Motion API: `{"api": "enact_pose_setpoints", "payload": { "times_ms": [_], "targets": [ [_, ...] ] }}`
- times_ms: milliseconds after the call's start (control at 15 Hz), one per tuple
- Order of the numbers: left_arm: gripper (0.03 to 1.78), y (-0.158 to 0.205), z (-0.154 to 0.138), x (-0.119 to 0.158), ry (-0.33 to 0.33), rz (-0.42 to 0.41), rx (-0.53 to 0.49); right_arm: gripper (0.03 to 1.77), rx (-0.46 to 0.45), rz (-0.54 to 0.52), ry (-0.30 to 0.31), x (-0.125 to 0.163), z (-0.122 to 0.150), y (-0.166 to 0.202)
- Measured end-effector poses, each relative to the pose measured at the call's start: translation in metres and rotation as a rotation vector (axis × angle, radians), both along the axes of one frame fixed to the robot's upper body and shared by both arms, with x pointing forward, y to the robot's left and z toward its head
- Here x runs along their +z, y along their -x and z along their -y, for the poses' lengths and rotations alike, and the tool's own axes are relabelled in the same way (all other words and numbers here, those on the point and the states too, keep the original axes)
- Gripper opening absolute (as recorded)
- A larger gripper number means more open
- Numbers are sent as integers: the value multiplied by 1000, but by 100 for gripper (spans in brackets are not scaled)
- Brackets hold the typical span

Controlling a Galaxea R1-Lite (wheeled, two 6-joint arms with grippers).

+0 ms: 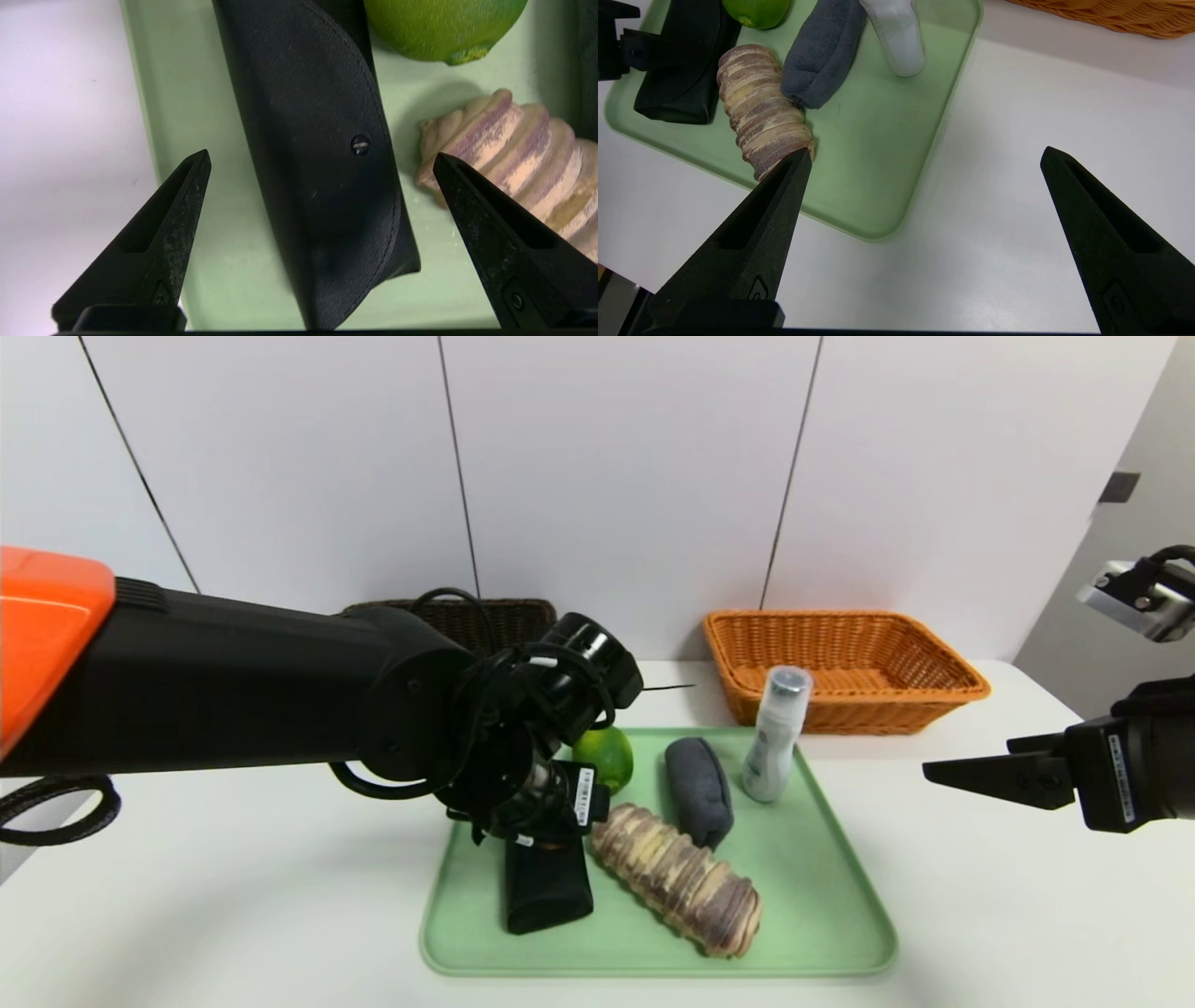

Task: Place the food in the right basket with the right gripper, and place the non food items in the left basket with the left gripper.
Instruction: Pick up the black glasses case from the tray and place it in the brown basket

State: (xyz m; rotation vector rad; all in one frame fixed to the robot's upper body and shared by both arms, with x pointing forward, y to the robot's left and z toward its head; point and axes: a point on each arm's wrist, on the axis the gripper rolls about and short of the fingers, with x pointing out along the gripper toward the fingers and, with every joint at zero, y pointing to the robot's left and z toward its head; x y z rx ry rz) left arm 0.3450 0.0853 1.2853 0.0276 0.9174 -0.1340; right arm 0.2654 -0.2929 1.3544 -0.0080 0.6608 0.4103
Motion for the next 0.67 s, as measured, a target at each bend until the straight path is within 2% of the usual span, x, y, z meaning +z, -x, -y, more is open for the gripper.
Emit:
{"api": "enact_pose_setpoints", "payload": {
  "times_ms": [333,667],
  "targets": [
    [169,-12,12,-12,-6,-10,9,170,-1,-3,1,-2,1,4],
    [169,-27,6,-15,-20,-1,54,170,-3,-13,3,-6,2,9]
  ]
}}
